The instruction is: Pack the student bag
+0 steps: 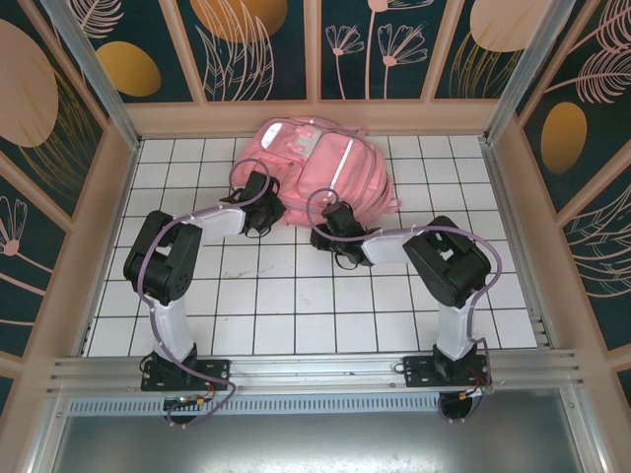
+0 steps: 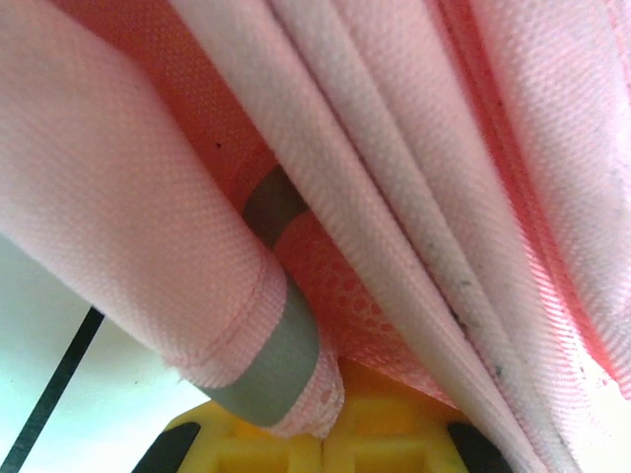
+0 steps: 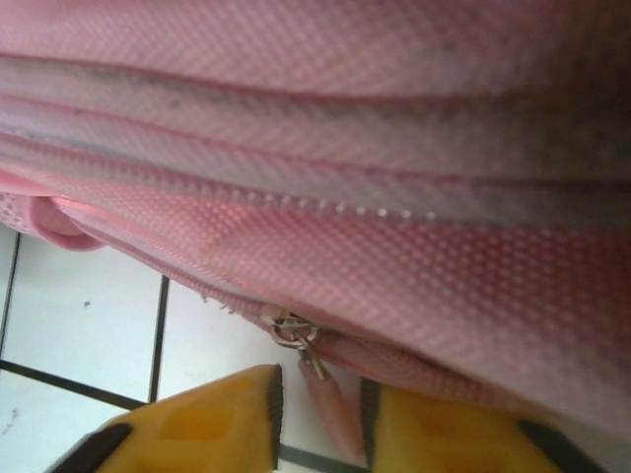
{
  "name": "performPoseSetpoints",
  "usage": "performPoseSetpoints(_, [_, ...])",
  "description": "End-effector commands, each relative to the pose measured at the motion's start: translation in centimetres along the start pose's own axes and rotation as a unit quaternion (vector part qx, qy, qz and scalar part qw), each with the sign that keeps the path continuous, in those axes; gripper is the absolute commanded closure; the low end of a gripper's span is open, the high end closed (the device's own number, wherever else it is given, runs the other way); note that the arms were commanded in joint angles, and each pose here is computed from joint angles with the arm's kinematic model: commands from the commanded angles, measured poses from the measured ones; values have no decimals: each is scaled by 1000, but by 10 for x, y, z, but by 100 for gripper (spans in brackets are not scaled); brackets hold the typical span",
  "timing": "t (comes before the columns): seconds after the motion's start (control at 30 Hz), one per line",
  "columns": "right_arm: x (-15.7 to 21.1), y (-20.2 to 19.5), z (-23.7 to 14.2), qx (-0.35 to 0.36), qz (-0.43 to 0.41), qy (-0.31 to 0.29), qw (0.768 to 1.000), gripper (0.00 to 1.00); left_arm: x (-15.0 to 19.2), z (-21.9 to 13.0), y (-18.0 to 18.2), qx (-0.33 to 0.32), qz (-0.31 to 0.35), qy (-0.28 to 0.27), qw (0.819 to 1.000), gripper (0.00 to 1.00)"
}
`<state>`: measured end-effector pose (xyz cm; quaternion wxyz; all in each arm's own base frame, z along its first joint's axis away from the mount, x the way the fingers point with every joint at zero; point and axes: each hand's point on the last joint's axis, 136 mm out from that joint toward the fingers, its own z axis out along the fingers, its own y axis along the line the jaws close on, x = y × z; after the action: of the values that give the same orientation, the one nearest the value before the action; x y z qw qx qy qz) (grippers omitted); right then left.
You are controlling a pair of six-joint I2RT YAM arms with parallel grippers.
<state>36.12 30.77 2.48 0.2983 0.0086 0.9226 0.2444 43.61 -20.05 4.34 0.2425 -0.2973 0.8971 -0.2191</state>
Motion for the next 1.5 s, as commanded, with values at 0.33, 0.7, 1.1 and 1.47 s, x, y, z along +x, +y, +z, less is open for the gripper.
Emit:
performPoseSetpoints(0.33, [-6, -34, -22, 98, -17, -38, 994, 100, -12, -9, 6, -19, 18, -23, 999, 100])
performPoseSetpoints(0.7, [4, -107, -67, 191, -6, -34, 981, 100, -51, -22, 66, -76, 15, -55, 995, 100])
performPoseSetpoints(1.1, [-2, -56, -66, 105, -52, -26, 993, 100, -87, -33, 61, -46, 33, -44, 997, 74])
performPoseSetpoints(1.47, [5, -17, -57, 55, -52, -20, 997, 100, 25, -64, 4, 50, -13, 52, 997, 37])
